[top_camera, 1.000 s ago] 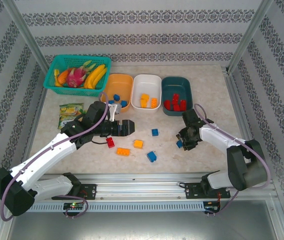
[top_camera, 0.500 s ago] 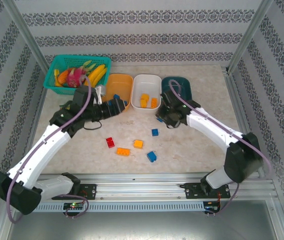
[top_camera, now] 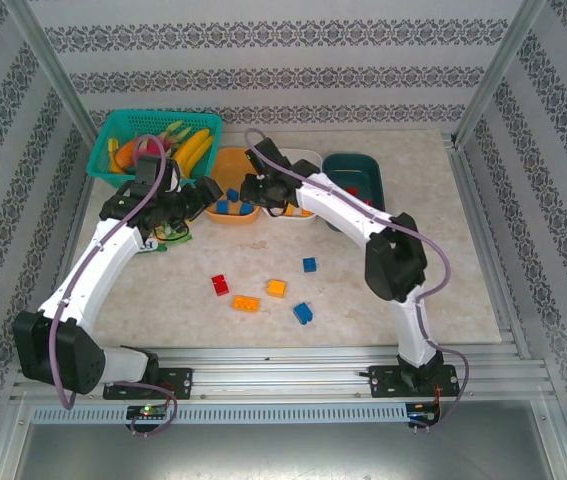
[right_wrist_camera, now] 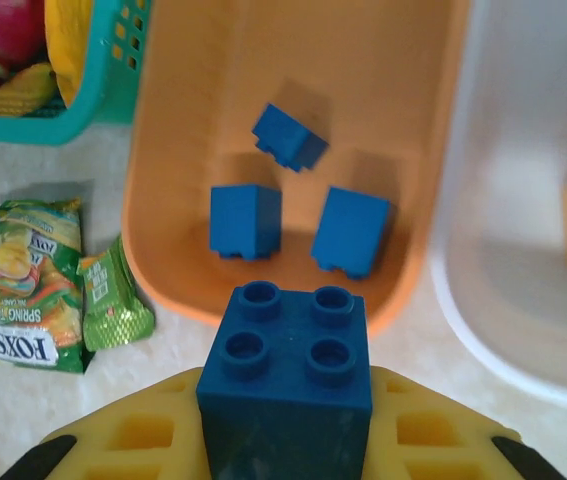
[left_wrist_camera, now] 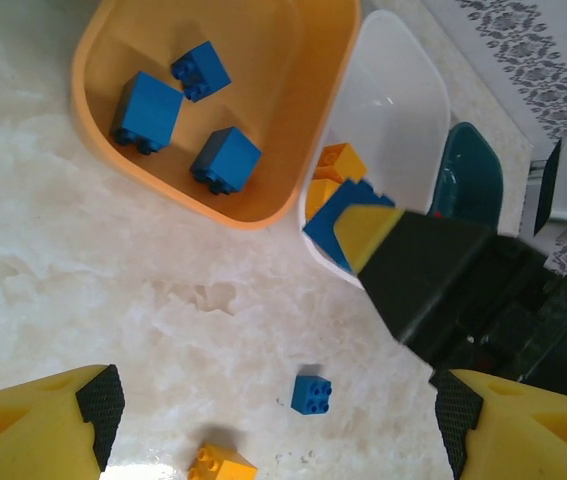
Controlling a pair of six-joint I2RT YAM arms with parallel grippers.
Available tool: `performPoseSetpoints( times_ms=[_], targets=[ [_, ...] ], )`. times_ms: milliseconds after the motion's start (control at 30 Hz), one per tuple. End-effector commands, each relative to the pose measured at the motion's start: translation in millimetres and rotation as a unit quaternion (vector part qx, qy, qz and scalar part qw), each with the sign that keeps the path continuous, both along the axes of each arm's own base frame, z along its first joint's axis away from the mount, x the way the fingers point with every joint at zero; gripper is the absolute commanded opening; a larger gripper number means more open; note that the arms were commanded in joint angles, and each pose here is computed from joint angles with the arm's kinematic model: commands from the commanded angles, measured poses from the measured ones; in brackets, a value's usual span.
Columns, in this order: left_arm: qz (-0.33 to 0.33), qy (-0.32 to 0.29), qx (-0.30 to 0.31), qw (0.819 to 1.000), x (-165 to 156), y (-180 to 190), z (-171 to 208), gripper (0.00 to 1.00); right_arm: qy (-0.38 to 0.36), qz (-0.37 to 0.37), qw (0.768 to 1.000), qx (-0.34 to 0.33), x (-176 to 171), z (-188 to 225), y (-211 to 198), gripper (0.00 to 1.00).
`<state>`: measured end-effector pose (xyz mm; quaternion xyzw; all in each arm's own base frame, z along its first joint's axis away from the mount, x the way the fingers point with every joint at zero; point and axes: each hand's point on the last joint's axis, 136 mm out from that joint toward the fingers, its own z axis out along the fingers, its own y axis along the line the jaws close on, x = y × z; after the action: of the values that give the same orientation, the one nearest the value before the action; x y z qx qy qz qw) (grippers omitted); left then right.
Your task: Sort the legos into containers by color
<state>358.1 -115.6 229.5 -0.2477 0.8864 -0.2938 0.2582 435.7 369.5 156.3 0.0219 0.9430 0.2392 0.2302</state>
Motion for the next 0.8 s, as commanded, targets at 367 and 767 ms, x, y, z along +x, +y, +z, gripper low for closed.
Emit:
performPoseSetpoints(
  times_ms=[367, 767],
  targets=[
    [-0.004, -0.025, -0.006, 1.0, 3.2, 4.9, 6.7, 0.83, -0.046, 0.019, 0.995, -0.086, 60.1, -38.7, 18.2, 0.25],
    [-0.011, -0.028, -0.003, 1.0, -4.7, 5.5, 6.8, 0.83, -0.077, 0.014, 0.991, -0.111, 83.5, -59.1, 24.6, 0.36]
  ],
)
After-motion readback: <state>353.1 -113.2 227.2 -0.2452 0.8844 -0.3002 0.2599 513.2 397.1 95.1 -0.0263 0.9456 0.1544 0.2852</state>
